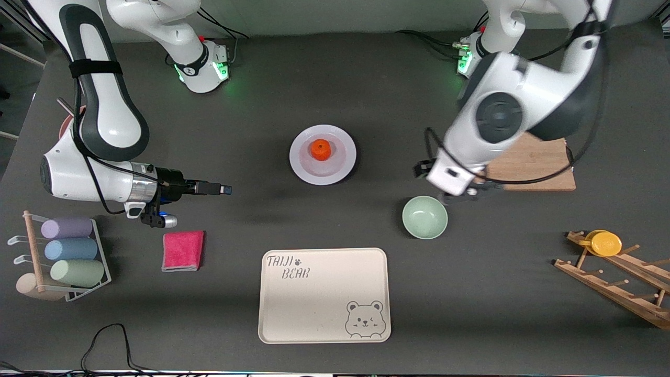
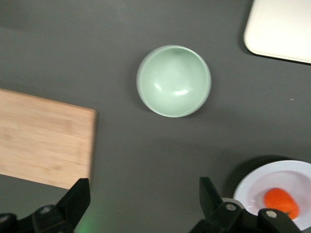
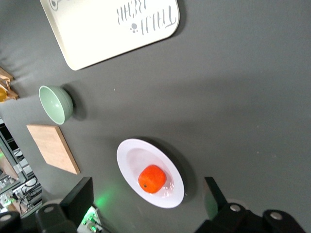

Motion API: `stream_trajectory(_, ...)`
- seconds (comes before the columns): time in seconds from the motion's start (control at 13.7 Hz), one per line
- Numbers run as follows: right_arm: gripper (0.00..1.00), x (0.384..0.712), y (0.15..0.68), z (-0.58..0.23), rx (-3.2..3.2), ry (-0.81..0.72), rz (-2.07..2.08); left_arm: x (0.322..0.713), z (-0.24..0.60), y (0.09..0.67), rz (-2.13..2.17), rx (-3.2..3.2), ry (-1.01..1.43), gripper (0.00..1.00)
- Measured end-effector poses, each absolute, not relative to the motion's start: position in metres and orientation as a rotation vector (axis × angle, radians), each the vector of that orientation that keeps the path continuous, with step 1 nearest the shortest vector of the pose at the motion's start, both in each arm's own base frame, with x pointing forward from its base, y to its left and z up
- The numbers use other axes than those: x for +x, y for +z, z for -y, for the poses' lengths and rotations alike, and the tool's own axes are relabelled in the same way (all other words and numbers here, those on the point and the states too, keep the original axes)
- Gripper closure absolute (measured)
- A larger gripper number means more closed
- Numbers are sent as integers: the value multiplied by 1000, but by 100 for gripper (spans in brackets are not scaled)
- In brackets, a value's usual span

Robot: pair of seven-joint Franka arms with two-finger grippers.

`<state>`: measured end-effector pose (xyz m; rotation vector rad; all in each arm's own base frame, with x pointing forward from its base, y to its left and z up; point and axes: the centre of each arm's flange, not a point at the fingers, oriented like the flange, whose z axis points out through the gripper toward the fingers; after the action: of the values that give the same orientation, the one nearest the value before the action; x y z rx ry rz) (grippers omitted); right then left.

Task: Place orange and plate with both arms
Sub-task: 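Release the orange onto the plate and withdraw the left gripper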

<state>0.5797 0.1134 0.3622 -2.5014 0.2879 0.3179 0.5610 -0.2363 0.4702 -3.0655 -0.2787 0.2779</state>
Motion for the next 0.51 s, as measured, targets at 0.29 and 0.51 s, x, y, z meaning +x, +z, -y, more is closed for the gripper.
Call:
stream_trajectory(0.29,0,576,347,-123,-2531,260,-227,580,121,499,128,-3083,290,0)
stream_trajectory(0.51,0,575,344,-123,-2524,245,-186,583,34,520,102,-3108,262,0)
